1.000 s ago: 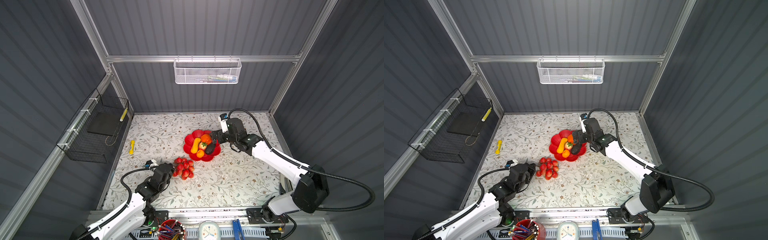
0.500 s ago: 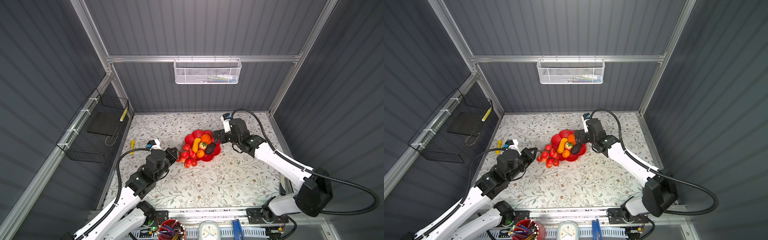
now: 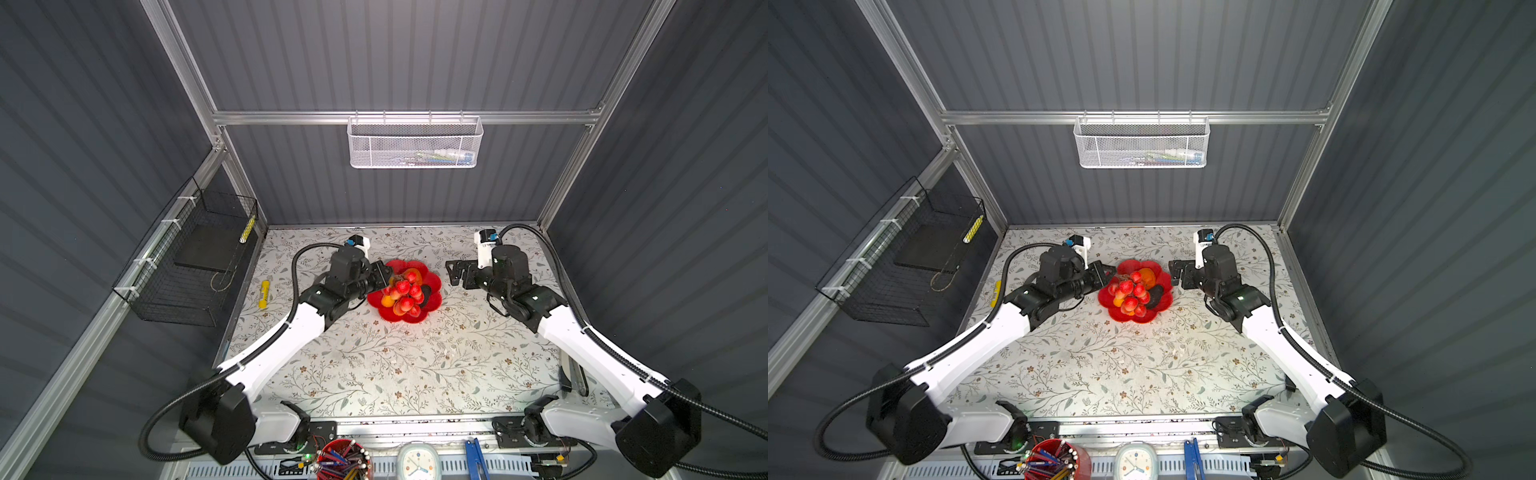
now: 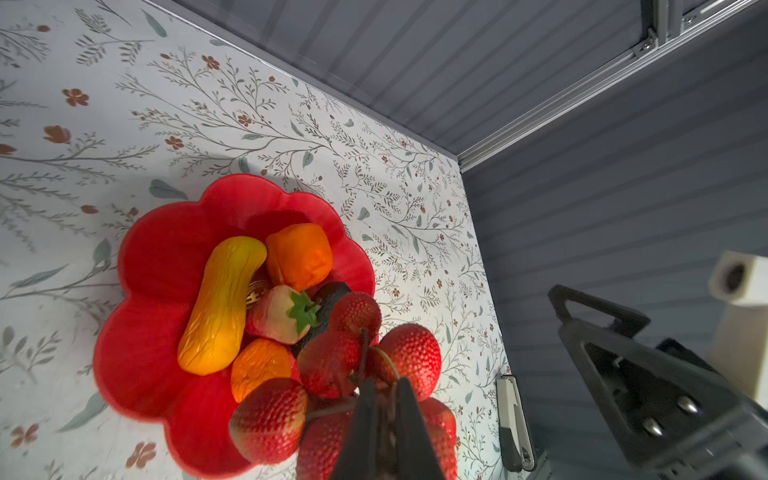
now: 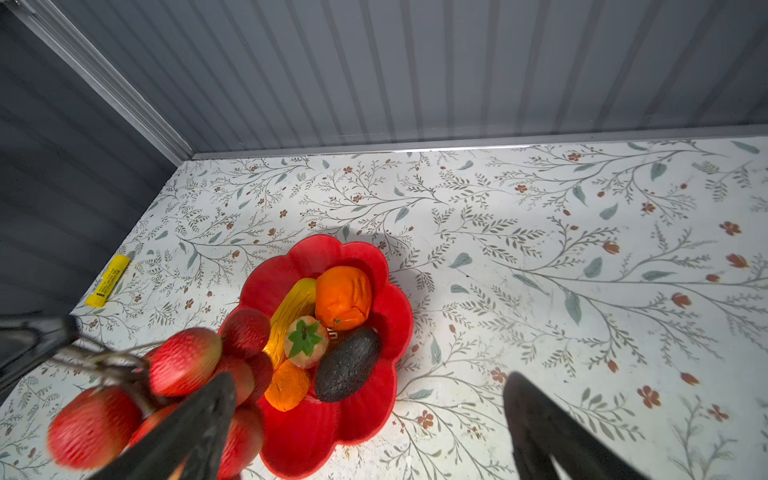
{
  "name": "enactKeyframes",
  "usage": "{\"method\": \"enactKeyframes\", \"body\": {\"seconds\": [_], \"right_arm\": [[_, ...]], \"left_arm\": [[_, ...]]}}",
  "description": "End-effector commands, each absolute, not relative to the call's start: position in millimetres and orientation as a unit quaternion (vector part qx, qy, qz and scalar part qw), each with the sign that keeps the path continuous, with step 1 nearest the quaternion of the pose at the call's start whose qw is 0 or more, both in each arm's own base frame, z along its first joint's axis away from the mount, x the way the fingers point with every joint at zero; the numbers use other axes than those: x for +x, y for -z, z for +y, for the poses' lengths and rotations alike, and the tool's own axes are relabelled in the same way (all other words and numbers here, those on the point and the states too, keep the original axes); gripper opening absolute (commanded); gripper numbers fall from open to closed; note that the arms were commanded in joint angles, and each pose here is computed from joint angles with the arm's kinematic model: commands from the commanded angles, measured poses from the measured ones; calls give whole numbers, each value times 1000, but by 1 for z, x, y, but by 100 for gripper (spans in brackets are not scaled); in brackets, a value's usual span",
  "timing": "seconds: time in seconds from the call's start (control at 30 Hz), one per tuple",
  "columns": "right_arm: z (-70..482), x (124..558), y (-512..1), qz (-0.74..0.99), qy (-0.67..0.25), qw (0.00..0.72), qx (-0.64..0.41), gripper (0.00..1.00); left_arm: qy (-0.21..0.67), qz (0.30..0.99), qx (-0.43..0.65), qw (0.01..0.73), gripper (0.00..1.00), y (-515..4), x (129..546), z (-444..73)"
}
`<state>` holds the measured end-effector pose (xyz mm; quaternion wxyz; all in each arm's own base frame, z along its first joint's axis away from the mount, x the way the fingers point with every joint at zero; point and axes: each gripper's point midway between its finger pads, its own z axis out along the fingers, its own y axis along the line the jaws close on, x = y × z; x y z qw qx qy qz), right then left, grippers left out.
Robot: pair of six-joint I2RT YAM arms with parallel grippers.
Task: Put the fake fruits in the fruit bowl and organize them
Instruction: 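Lift the lychee bunch onto the fruits in the bowl and release it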
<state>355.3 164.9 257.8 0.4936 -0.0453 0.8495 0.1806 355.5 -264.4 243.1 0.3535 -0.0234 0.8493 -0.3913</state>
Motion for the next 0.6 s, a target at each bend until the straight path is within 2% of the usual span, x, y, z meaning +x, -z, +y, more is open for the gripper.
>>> {"method": "enactKeyframes", "body": {"seconds": [0.0,0.2,0.33,0.4,0.5,0.53,0.57], "right_arm": [[158,350,-253,851,-188,489,-31,99],[149,348,-247,856,-181,484,-19,99],[144,350,-247,856,-176,486,-14,99],[142,351,-247,856,-175,486,-12,99],[140,353,-245,858,-171,485,-9,99],[138,354,-245,858,-168,485,-7,99],[136,355,-244,859,-163,485,-4,99]], "left_arm": [[441,820,40,363,0,-263,372,-287],[464,830,55,303,0,-214,395,-311],[434,849,29,302,3,-189,411,-297],[417,854,18,311,18,-184,418,-286],[385,864,23,323,71,-182,424,-277],[377,867,31,324,98,-182,424,-276],[363,870,30,332,100,-183,428,-273]]}}
